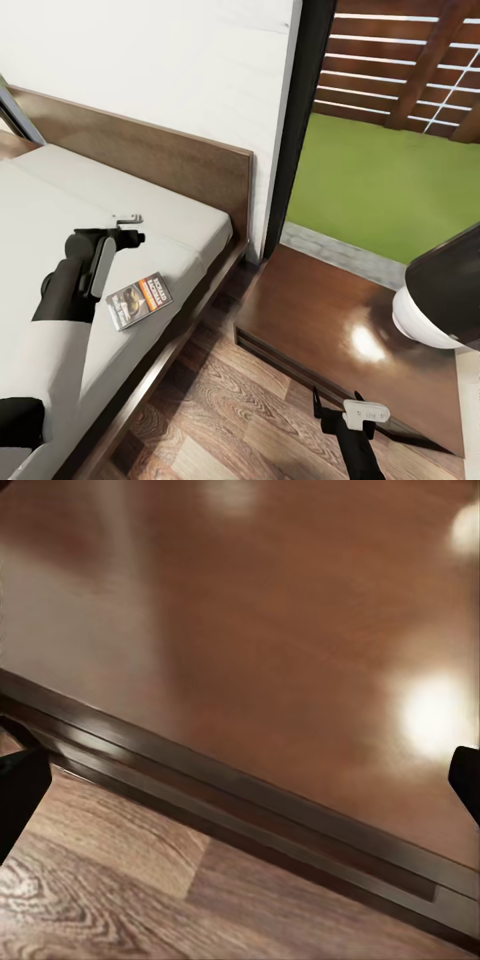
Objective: In the bedroom, move the book from the bed onto either nightstand, and place the two sandals side by side next to the bed.
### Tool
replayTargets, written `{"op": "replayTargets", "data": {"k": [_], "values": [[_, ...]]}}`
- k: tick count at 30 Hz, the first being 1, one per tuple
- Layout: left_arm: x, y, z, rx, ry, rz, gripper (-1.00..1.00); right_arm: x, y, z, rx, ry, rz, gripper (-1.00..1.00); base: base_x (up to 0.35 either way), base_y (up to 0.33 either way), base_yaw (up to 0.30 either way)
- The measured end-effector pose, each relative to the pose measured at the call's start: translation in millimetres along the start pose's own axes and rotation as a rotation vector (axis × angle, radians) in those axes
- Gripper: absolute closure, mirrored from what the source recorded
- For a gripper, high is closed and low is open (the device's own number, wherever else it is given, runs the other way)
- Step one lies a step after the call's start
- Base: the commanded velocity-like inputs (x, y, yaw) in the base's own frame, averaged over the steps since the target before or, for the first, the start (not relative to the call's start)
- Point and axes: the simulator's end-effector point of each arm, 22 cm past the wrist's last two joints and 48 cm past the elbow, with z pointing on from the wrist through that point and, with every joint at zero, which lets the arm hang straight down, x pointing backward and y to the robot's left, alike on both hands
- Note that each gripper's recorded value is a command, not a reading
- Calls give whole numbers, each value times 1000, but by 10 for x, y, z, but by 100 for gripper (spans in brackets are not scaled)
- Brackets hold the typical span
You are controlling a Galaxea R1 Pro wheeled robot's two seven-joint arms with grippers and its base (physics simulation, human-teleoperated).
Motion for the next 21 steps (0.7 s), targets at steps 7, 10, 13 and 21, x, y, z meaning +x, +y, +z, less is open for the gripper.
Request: {"op": "replayTargets", "data": {"k": [7,10,13,21], "values": [[281,-8,-484,18,-38,25,-100,-92,-2,-74,-2,4,0,-100,0,0,0],[322,-6,-546,20,-33,29,-100,-135,-5,-106,-2,6,0,-100,0,0,0],[301,69,-561,2,-35,30,-100,-230,-2,-106,-5,-11,-2,-100,0,0,0],[152,434,-562,-74,-54,45,-100,-291,-22,-84,0,-25,-6,-100,0,0,0]]}}
